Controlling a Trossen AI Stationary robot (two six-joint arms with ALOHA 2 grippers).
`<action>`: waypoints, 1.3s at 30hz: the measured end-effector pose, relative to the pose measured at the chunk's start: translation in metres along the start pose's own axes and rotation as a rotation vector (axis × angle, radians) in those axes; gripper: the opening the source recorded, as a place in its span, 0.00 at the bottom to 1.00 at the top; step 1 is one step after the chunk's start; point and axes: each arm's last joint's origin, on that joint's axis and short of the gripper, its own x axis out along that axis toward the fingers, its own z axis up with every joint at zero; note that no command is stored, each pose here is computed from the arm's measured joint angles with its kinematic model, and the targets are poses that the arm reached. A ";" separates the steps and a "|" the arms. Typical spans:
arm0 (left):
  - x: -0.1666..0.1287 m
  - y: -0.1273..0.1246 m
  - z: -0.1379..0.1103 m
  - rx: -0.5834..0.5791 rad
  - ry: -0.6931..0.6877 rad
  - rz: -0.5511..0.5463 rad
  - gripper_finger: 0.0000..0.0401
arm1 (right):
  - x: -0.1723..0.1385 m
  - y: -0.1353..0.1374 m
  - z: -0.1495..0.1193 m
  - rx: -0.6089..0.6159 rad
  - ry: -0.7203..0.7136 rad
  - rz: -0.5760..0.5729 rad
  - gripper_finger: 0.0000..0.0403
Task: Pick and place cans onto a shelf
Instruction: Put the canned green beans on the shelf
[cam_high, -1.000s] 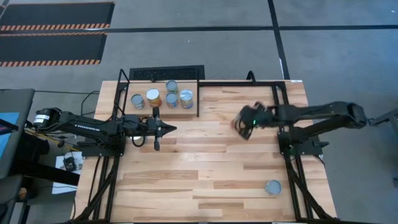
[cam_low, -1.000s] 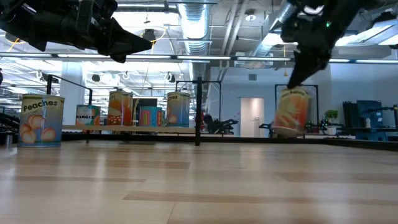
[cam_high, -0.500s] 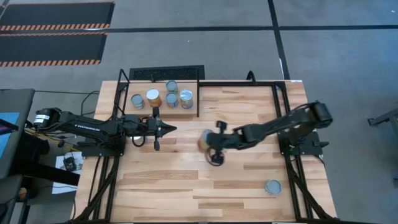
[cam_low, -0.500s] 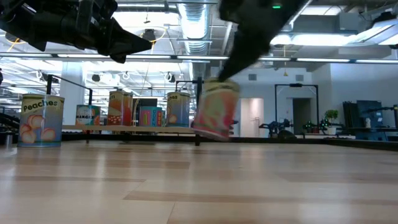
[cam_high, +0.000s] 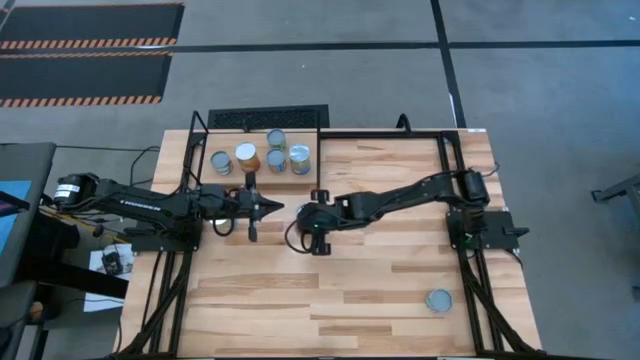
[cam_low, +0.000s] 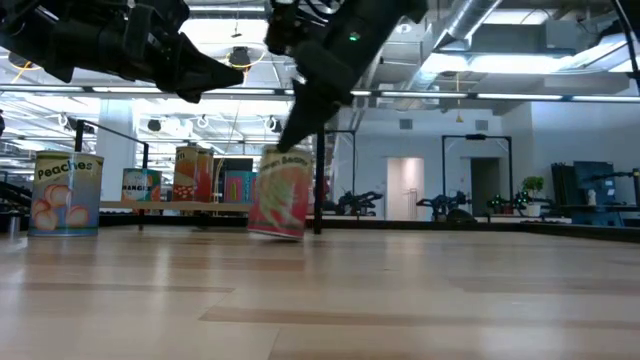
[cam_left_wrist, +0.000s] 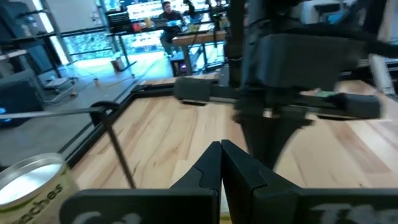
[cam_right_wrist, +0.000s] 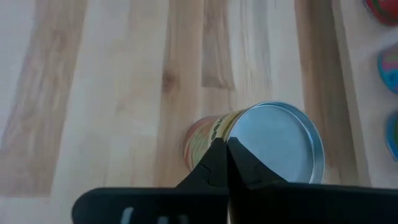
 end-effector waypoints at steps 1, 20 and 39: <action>0.000 0.000 0.000 -0.002 0.002 0.011 0.00 | 0.000 0.000 0.000 -0.006 0.000 0.001 0.01; 0.000 0.000 -0.001 -0.005 0.007 0.013 0.00 | 0.001 -0.007 0.000 -0.010 -0.002 0.039 0.14; 0.000 0.000 -0.002 -0.005 0.019 0.010 0.00 | -0.019 -0.002 0.007 -0.060 -0.042 0.034 0.34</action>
